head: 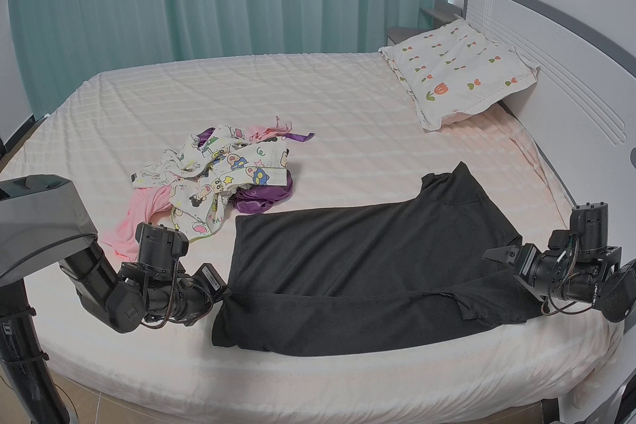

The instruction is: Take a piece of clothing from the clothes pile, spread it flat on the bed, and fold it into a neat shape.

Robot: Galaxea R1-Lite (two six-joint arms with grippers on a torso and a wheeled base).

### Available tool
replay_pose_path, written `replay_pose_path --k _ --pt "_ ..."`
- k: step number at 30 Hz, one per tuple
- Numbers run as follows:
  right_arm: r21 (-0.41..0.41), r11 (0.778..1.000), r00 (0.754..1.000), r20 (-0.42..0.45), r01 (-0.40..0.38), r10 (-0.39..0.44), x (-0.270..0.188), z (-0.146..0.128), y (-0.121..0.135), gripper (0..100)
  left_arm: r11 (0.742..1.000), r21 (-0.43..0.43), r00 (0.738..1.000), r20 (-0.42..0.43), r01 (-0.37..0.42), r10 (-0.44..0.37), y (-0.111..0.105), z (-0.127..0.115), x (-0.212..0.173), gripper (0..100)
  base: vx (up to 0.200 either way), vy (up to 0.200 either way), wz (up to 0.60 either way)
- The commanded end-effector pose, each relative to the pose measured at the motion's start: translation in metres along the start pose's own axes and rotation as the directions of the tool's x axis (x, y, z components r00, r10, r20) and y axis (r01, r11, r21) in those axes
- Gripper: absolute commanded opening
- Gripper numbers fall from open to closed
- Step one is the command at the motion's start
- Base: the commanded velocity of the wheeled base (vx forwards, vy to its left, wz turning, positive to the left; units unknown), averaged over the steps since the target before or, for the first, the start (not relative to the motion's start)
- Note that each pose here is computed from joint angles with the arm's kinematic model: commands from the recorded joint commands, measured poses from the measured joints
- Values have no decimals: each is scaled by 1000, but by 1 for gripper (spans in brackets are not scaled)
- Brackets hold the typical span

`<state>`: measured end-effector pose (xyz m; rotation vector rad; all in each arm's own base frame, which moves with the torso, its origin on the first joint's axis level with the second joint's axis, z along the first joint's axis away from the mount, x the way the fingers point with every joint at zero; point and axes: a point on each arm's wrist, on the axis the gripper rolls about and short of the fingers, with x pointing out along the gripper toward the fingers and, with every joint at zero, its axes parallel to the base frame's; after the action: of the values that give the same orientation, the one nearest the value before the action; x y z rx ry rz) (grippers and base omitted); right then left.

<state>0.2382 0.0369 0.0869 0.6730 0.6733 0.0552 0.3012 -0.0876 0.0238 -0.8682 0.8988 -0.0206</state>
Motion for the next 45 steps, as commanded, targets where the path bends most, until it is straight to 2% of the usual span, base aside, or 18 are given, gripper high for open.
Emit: replay_pose_path --k 1,5,8,10,12,16,18,20,21,25,32,35,39,45 --pt "10 1000 999 44 11 -12 -2 11 -5 100 1000 -28 1000 6 -5 6 3 1 -2 0 0 0 0" --pt "-4 1000 996 85 10 -10 0 25 -8 100 999 -39 1000 2 -8 8 5 1 -2 0 0 0 0" --pt "-81 994 994 89 75 -68 12 37 -31 100 999 -39 1000 -2 -11 10 5 -1 -2 0 0 0 0" --pt "-110 992 995 76 69 -61 13 39 -37 100 999 -40 1000 -1 -6 6 4 0 -3 0 0 0 0" --pt "-131 991 1000 16 4 -2 16 42 -49 100 998 -58 1000 3 -1 1 3 1 -4 0 0 0 0" --pt "-148 989 1000 3 -15 16 25 54 -66 100 997 -77 1000 9 19 -18 1 1 -5 0 0 0 0" --pt "-186 982 999 -31 -27 21 37 58 -86 100 997 -77 1000 14 24 -23 1 3 -5 0 0 0 0" --pt "-202 978 997 -59 -60 50 41 58 -93 100 997 -76 1000 15 25 -24 1 3 -5 0 0 0 0" --pt "-211 972 992 -91 -102 84 45 56 -102 100 997 -76 1000 15 25 -24 1 3 -5 0 0 0 0" --pt "-231 962 988 -81 -144 129 53 66 -117 100 997 -75 1000 18 25 -24 1 3 -6 0 0 0 0" --pt "-239 957 986 -79 -164 149 69 74 -124 100 997 -79 1000 22 20 -18 3 3 -8 0 0 0 0" --pt "-241 957 985 -93 -165 146 71 71 -127 100 996 -83 1000 21 17 -16 4 3 -9 0 0 0 0" --pt "-275 942 979 -116 -192 166 72 67 -129 100 996 -84 1000 22 17 -15 4 4 -9 0 0 0 0" --pt "-264 942 975 -129 -209 180 73 65 -133 100 996 -84 1000 22 17 -15 4 4 -9 0 0 0 0"
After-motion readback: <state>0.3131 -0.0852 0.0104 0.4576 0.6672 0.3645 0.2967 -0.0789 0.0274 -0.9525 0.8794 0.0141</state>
